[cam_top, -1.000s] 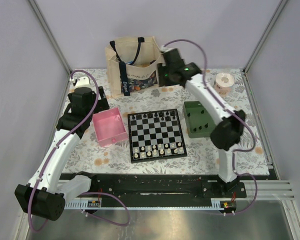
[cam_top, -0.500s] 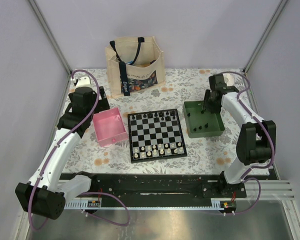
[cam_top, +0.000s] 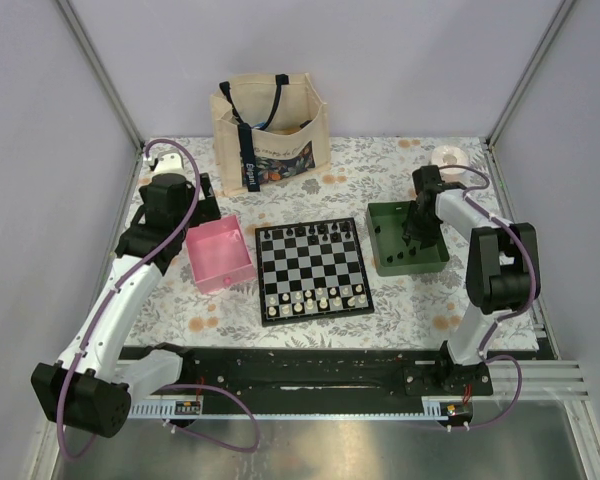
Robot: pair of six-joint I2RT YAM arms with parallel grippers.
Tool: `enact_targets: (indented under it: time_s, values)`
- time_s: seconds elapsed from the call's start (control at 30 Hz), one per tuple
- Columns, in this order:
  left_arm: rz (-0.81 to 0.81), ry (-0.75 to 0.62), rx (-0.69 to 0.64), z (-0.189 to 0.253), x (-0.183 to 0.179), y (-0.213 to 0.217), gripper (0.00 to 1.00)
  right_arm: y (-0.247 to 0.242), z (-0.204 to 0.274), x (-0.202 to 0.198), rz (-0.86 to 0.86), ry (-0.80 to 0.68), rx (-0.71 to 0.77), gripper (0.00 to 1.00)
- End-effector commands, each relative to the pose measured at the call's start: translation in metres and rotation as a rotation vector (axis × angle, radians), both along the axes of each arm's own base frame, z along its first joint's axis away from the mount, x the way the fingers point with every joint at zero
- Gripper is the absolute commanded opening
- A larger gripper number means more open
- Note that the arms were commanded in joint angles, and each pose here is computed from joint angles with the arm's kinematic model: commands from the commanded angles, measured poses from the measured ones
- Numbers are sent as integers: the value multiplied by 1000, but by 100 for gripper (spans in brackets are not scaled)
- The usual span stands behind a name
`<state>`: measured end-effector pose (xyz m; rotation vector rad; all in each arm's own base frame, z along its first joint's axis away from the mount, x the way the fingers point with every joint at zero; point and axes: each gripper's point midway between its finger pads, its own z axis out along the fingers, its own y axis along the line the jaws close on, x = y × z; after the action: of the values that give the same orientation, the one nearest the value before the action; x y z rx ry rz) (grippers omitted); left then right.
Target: Set up the chess pieces on the board
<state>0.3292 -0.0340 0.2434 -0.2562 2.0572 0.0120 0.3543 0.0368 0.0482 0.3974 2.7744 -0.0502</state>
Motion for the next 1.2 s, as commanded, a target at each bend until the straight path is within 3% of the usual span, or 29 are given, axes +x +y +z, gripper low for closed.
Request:
enact_targets:
  time_s: [0.0,0.27,0.57,0.63,0.67,0.9,1.17]
  values:
    - [-4,-53,-9,13,6,-2,99,2,-7,11,-17,-12,18,46]
    - [-8,-51,-10,13,8,-3,99,-2,-17,6,-23,12,7,36]
    - [-11,-49,-11,13,8,-4,99,-4,-17,-2,-25,28,-2,36]
    - [-13,-46,-14,12,8,-4,99,-4,-15,-2,-21,21,1,24]
    - [-16,-46,-15,11,8,-5,99,-4,-14,-2,-21,18,3,23]
    - [-17,-47,-16,12,8,-5,99,-2,18,5,-14,-55,11,14]
    - [-20,-44,-16,11,8,-6,99,15,76,22,26,-173,106,13]
